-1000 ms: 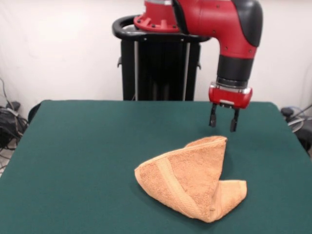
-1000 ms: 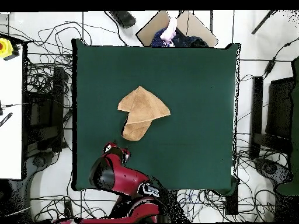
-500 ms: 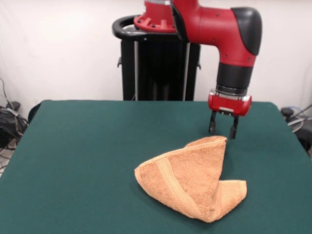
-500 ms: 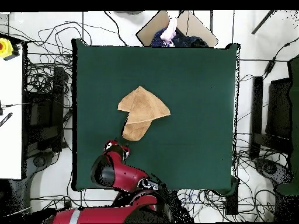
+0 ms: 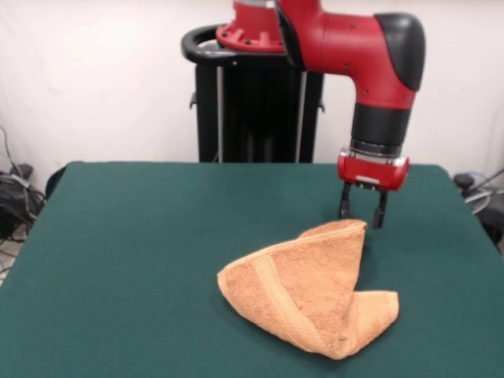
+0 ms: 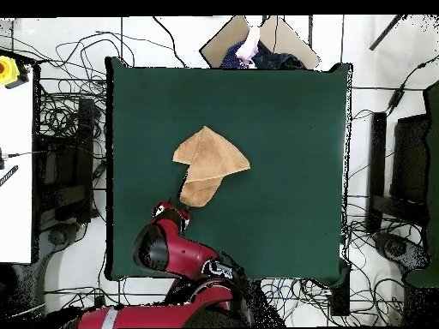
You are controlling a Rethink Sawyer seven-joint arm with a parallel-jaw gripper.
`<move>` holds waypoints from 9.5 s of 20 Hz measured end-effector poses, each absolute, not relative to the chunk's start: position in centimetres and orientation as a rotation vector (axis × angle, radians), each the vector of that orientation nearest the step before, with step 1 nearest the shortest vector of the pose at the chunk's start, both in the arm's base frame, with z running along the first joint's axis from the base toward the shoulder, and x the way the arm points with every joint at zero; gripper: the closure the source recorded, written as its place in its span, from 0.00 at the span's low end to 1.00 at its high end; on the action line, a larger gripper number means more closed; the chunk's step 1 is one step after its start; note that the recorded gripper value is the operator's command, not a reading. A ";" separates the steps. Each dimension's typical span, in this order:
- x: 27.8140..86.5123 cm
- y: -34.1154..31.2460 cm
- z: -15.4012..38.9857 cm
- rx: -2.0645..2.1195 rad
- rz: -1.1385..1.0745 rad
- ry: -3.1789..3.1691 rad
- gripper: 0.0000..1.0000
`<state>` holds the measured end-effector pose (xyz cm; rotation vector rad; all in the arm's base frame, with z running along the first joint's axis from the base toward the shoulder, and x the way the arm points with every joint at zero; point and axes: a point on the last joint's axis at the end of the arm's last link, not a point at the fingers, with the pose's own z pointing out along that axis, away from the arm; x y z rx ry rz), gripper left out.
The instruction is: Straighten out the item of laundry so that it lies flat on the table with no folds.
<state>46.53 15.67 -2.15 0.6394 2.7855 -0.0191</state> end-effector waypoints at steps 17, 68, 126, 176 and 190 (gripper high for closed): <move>50.9 17.2 2.3 0.748 0.010 2.740 0.00; 52.9 13.9 -0.8 0.587 -0.033 2.746 0.00; 48.0 11.6 -5.3 0.467 -0.071 2.629 0.00; 45.2 18.0 14.3 0.377 -0.117 2.955 1.00; 40.8 20.6 18.1 0.557 -0.066 3.051 1.00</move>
